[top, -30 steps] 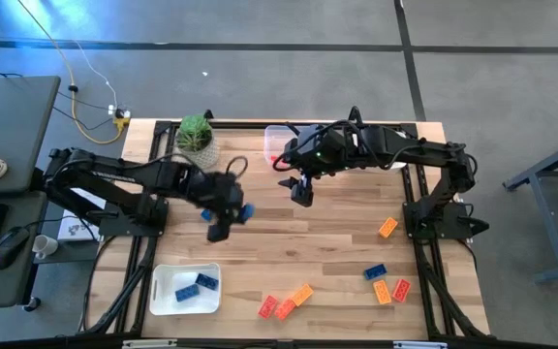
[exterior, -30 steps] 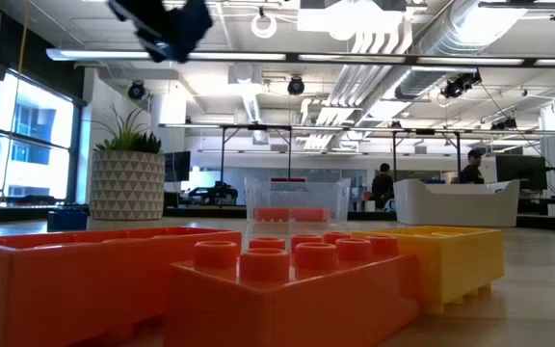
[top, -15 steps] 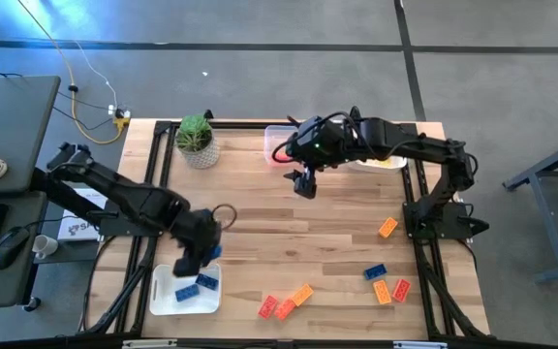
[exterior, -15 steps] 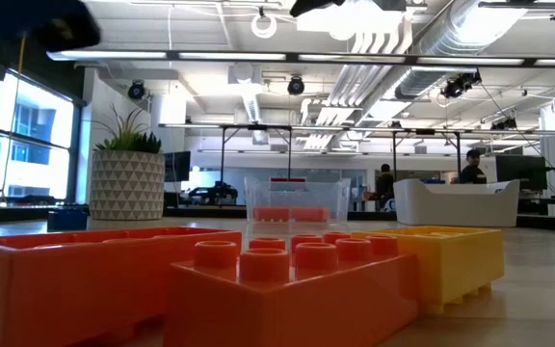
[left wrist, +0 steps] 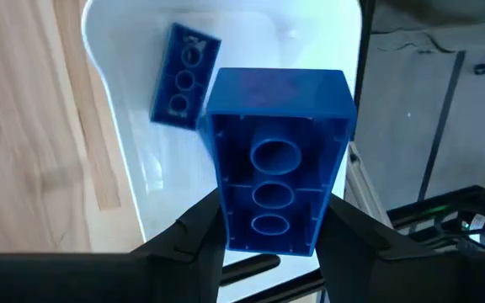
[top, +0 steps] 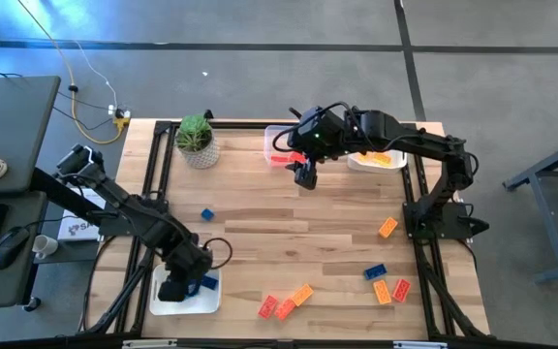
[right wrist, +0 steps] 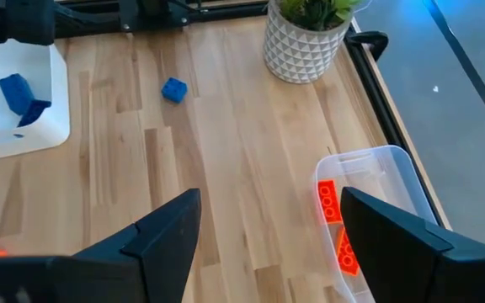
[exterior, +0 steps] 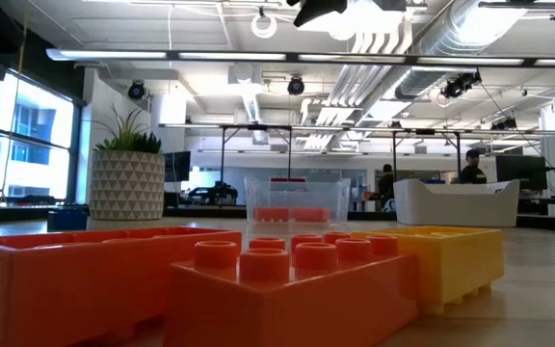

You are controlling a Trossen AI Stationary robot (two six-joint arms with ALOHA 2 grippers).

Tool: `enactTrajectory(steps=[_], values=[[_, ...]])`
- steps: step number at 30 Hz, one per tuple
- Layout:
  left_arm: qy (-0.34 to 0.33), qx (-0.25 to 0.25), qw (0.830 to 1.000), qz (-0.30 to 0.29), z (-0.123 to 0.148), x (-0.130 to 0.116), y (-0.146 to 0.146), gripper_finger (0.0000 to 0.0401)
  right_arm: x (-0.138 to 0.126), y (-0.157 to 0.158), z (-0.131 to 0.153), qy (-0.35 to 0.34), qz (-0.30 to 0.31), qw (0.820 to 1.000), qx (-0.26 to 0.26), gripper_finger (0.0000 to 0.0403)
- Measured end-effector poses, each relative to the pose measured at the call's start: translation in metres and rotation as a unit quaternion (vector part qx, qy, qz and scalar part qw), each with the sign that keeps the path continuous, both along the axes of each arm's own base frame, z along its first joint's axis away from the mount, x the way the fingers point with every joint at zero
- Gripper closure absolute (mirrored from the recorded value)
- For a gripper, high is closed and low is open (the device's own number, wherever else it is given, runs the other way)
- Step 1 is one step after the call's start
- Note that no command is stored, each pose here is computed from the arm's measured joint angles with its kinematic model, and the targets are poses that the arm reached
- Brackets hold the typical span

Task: Sort & place blocks by color
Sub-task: Put the blue game piece into the bottom white bin, then put the yellow game piece into the top white bin

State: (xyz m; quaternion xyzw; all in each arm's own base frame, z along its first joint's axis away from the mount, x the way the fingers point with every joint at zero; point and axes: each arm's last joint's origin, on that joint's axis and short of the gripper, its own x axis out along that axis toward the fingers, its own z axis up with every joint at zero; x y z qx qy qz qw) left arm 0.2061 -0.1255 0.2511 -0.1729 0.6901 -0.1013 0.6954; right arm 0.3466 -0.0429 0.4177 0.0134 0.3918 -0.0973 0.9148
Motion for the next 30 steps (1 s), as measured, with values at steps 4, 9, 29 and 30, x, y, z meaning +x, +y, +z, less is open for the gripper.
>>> enactTrajectory(steps=[4,9,29,30], values=[[0.012,0.005,1.0,0.007,-0.002,0.0,0.0,0.0247,-0.001,-0.001,-0.001,0.007,-0.002,1.0,0.001,0.013],[0.013,0.004,1.0,0.013,-0.002,0.0,0.001,0.021,-0.006,-0.002,-0.005,0.036,-0.006,0.999,0.005,0.013],[-0.07,0.03,0.995,0.066,0.022,0.004,0.04,0.0181,-0.025,0.001,-0.017,0.151,-0.053,0.987,0.032,0.013],[-0.079,0.039,0.993,0.073,0.024,0.003,0.045,0.018,-0.026,0.002,-0.018,0.156,-0.057,0.986,0.032,0.013]])
